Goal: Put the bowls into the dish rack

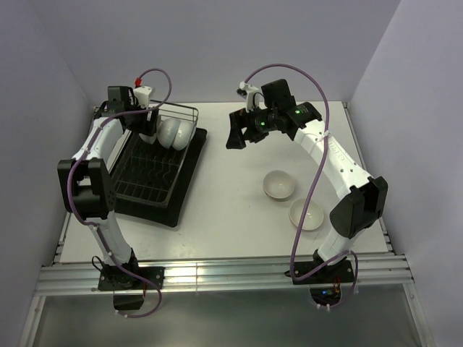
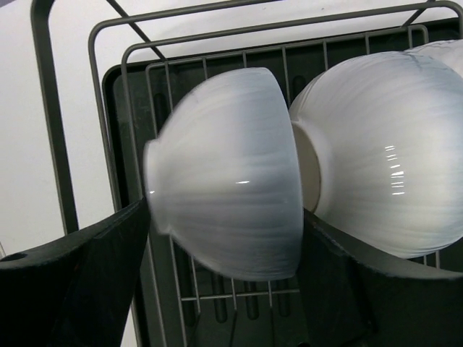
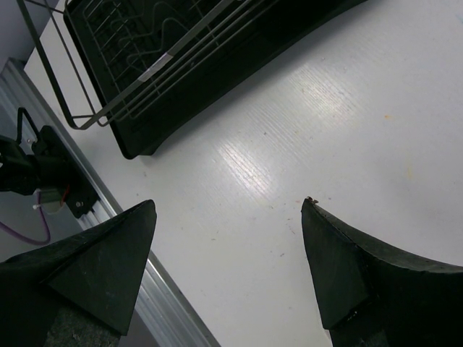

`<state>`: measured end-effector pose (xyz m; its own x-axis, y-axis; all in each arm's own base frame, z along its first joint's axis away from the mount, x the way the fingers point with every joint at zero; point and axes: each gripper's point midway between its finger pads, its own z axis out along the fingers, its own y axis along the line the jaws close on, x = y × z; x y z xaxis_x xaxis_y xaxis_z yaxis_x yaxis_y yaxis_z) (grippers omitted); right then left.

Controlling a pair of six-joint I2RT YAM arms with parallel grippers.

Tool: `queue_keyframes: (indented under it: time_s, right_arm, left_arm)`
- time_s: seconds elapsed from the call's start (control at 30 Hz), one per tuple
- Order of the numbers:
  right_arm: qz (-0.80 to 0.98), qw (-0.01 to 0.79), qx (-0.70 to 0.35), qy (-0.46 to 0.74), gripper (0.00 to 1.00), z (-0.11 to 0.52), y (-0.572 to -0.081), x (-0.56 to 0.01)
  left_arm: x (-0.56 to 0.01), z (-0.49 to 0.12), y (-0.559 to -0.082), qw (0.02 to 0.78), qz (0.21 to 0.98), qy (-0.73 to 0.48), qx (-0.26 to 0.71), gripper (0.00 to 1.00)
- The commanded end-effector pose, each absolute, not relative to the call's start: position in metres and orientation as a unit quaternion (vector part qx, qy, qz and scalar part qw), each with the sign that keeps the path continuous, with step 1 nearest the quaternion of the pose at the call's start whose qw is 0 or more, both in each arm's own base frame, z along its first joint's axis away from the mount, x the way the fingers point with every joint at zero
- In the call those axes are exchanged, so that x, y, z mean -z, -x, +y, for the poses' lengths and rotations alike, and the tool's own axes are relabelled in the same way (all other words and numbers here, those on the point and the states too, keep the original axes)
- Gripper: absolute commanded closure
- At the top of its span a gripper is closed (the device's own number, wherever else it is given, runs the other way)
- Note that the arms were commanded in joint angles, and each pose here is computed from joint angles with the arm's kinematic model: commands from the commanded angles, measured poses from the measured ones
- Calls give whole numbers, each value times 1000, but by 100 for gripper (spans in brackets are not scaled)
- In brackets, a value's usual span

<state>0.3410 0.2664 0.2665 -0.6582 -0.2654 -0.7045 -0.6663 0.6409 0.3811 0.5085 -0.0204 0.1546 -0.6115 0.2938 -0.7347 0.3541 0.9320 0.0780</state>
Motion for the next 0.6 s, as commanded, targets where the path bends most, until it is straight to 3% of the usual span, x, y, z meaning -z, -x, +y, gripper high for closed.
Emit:
queue_keyframes:
  time_s: [0.0,0.03,0.13,0.37,0.57]
  right_arm:
    - [848,319,-320,276,12,263,-344,-273]
    - [848,320,-320,276,12,263,-345,-273]
    - [848,320,-321,276,12,263,-345,-274]
    - [847,319,-321,277,12,263,-343,-276]
    - [845,321,-324,278,12,263,-342,-279]
  left_arm:
    - [-192,-29,-511,439,874,-202,49,17]
    - [-192,-30,-510,439,874,-204,51,6]
    - [-193,-32,-506,437,874,-203,56,4]
    - [-203,-38,-500,443,869,-207,70,5]
    - [-218,-52,-493,451,859,-217,110,12]
